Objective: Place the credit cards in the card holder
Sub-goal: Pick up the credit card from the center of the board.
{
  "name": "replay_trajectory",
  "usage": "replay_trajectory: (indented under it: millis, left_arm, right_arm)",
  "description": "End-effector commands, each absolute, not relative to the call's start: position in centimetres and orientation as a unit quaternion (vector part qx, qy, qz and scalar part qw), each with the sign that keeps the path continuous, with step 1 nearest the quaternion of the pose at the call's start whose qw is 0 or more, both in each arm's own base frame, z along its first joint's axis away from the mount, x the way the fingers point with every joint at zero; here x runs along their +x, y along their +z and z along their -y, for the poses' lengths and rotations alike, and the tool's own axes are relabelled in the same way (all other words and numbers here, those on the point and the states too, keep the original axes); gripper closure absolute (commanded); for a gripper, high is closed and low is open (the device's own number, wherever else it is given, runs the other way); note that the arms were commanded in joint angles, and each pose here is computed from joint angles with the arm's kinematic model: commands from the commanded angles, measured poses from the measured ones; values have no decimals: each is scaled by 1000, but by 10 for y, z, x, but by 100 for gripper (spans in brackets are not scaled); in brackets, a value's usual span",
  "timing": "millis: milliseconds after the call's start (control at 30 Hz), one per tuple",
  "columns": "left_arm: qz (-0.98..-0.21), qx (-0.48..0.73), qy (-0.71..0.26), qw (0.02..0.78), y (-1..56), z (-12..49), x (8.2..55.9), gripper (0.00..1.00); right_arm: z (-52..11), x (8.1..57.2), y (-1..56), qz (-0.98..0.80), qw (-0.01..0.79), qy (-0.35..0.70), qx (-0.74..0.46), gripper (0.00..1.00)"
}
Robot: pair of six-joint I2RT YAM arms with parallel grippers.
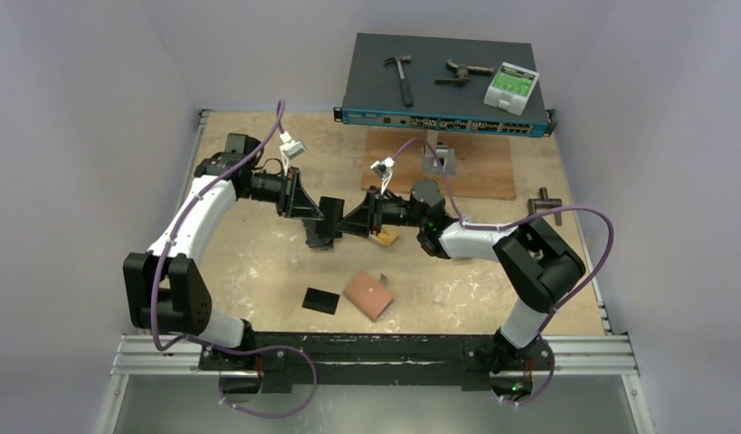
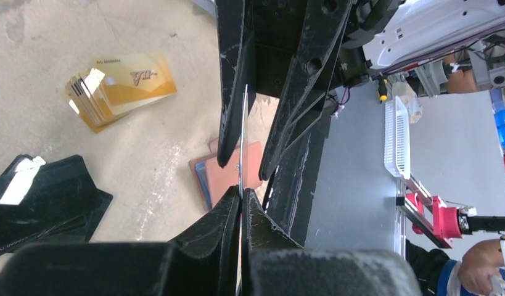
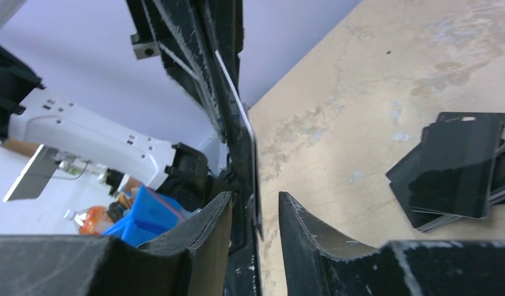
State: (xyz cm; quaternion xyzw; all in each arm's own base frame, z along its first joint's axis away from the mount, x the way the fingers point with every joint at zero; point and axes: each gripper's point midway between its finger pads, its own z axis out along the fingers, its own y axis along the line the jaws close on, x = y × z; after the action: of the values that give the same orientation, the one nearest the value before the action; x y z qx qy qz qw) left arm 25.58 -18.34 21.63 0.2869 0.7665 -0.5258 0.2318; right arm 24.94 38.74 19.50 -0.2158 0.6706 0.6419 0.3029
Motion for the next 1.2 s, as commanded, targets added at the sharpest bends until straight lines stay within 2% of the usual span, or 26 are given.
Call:
replay_trajectory:
  millis: [0,233,300,667,933,1167]
  left_arm:
    - [-740,292,-545,265,244,185,258,100]
    - [-749,298,-528,268,238,182,258,100]
    - [-751,300,-522,269,237,180,258,100]
    - [-761,308,-502,272,229,176,261,100]
    - [-761,309,-504,268,227,176,259,100]
    - [-762,308,-505,265,224,176,258,100]
  right_arm:
    - [-383,230,236,-612,316,679,-253,68]
    - [-380,224,237,-610,305,684,-257,87]
    - [-379,222,237,-612,300,684,-261,90]
    - [-372,212,231,-631,285,660,-291,88]
    - [-369,209,232,-632,286,658,-293,100]
    - [-369,210,241,-624,298,663,-289,100]
